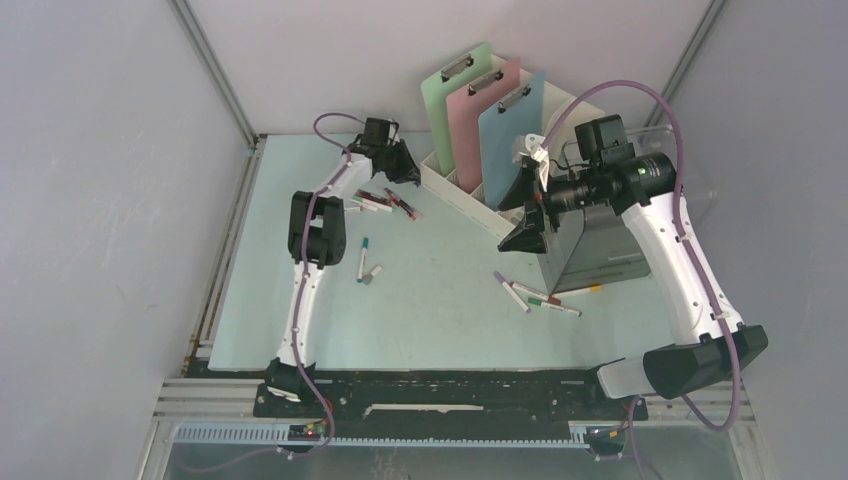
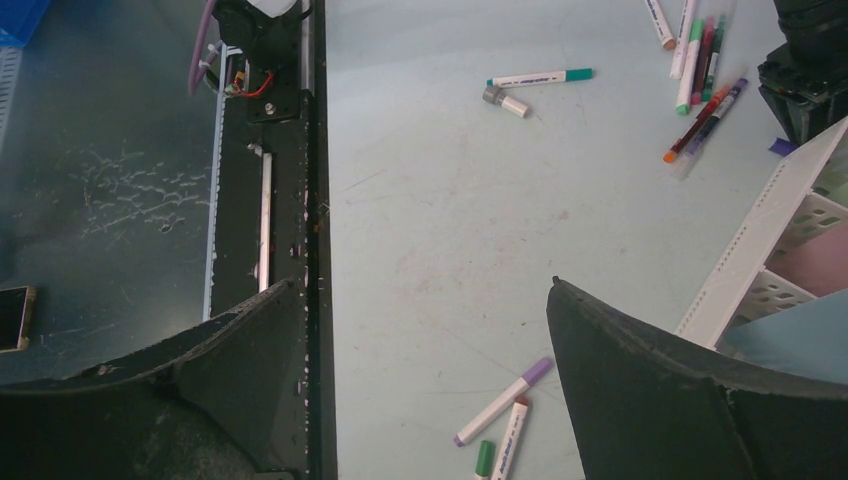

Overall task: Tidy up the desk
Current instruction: Move the stationery to the center of the board, then open the storage box at the center of the board.

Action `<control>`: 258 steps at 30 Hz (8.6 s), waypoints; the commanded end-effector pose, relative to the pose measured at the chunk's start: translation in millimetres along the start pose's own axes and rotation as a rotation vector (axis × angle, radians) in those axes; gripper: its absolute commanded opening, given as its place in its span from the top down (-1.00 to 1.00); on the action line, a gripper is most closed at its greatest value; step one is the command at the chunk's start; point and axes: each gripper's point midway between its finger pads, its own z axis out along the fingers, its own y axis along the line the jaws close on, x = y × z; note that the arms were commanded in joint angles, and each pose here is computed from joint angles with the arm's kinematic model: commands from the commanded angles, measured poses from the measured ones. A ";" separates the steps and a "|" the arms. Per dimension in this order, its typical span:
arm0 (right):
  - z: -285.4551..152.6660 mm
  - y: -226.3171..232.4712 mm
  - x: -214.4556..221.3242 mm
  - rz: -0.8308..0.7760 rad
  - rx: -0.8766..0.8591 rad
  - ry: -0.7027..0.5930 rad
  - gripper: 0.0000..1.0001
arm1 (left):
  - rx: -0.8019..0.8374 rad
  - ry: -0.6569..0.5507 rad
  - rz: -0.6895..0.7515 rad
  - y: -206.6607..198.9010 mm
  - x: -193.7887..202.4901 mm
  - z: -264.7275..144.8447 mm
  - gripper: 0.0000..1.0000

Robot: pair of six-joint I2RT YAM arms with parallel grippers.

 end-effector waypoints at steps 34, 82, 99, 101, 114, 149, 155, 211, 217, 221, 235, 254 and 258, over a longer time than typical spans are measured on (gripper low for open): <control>-5.0 12.2 -5.4 -0.066 0.003 -0.025 -0.99 | -0.080 -0.125 0.259 -39.1 56.9 -130.3 0.17; -157.3 -76.3 157.8 0.170 1.114 0.140 1.00 | 0.028 -0.567 0.539 -25.2 166.4 -405.5 -0.95; -86.5 -107.5 125.8 0.215 0.903 -0.097 0.92 | 0.037 -0.592 0.516 -26.0 165.0 -408.5 -0.95; -88.4 -120.3 123.9 0.231 0.958 -0.108 0.91 | 0.033 -0.594 0.514 -25.2 164.6 -408.6 -0.95; -78.9 -165.5 114.3 0.209 1.097 -0.107 0.79 | 0.035 -0.614 0.506 -24.5 164.1 -411.5 -0.96; -144.1 -101.8 203.6 -0.510 1.442 0.743 0.12 | 0.619 -0.466 0.075 -96.1 212.4 -352.6 -0.97; -140.8 -101.3 222.2 -0.639 1.478 0.779 0.13 | 0.622 -0.465 0.063 -93.8 215.1 -352.8 -0.96; -158.1 -96.2 217.7 -0.460 1.467 0.733 -0.13 | 0.655 -0.425 0.073 -96.5 227.4 -350.8 -0.97; -162.7 -110.5 231.5 -0.579 1.546 0.759 -0.13 | 0.649 -0.421 0.071 -96.6 226.5 -349.0 -0.97; -159.1 -112.7 231.6 -0.634 1.550 0.749 -0.12 | 0.648 -0.419 0.069 -96.9 226.5 -348.4 -0.97; -150.6 -99.9 206.7 -0.687 1.531 0.689 -0.15 | 0.653 -0.408 0.067 -101.5 225.5 -347.2 -0.97; -166.9 -120.2 227.4 -0.662 1.564 0.732 0.72 | 0.654 -0.403 0.067 -103.6 225.4 -346.2 -0.97; -171.1 -118.8 217.9 -0.678 1.586 0.715 1.00 | 0.655 -0.402 0.068 -104.1 225.6 -346.5 -0.97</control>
